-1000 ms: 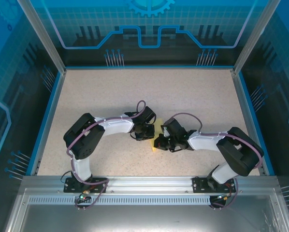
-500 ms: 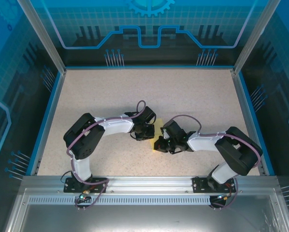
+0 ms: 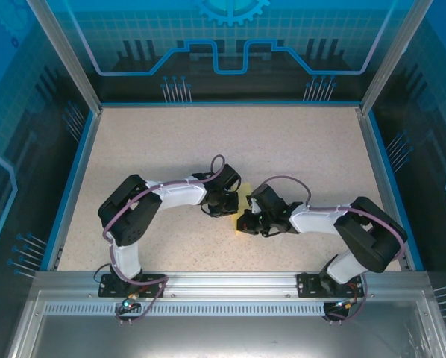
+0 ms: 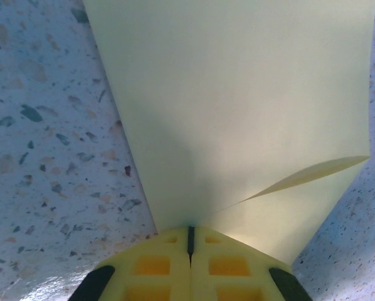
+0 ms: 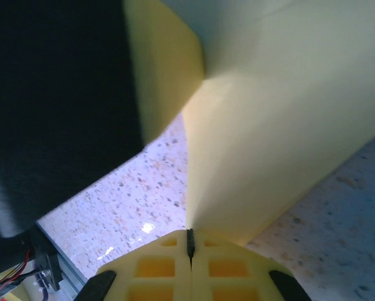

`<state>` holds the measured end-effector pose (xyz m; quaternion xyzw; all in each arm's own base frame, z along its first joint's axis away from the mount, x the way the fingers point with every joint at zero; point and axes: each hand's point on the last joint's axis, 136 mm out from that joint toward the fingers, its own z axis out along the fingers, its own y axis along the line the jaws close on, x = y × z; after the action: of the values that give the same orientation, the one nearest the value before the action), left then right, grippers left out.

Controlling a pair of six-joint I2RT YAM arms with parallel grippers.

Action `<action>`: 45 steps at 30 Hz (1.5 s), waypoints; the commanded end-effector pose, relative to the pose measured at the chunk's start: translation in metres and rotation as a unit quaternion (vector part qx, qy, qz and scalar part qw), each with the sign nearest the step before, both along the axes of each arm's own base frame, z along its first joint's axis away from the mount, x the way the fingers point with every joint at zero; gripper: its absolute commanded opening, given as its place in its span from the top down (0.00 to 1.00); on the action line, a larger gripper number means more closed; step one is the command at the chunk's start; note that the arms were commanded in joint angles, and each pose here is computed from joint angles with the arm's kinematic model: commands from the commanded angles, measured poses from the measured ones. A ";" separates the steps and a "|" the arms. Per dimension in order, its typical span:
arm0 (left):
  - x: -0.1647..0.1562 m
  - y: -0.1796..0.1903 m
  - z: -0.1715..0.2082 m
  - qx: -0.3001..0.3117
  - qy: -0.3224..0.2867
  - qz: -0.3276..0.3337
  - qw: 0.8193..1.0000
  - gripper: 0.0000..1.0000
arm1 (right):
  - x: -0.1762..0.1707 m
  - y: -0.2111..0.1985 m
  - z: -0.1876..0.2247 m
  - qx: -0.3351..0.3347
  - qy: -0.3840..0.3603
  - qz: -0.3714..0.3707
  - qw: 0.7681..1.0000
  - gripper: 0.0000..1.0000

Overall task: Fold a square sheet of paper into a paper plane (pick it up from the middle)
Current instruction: Third fold the triangle at the center of the table.

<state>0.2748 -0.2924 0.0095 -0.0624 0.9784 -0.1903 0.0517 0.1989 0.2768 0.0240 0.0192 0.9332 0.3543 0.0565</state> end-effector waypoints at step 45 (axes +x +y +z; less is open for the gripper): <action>-0.044 0.065 -0.062 0.143 0.082 0.016 0.986 1.00 | 0.013 0.008 -0.015 -0.027 -0.017 0.027 0.999 1.00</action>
<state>0.2745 -0.2921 0.0090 -0.0641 0.9783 -0.1901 0.0511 0.2244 0.2741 0.0191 0.0023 0.9418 0.3274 0.0759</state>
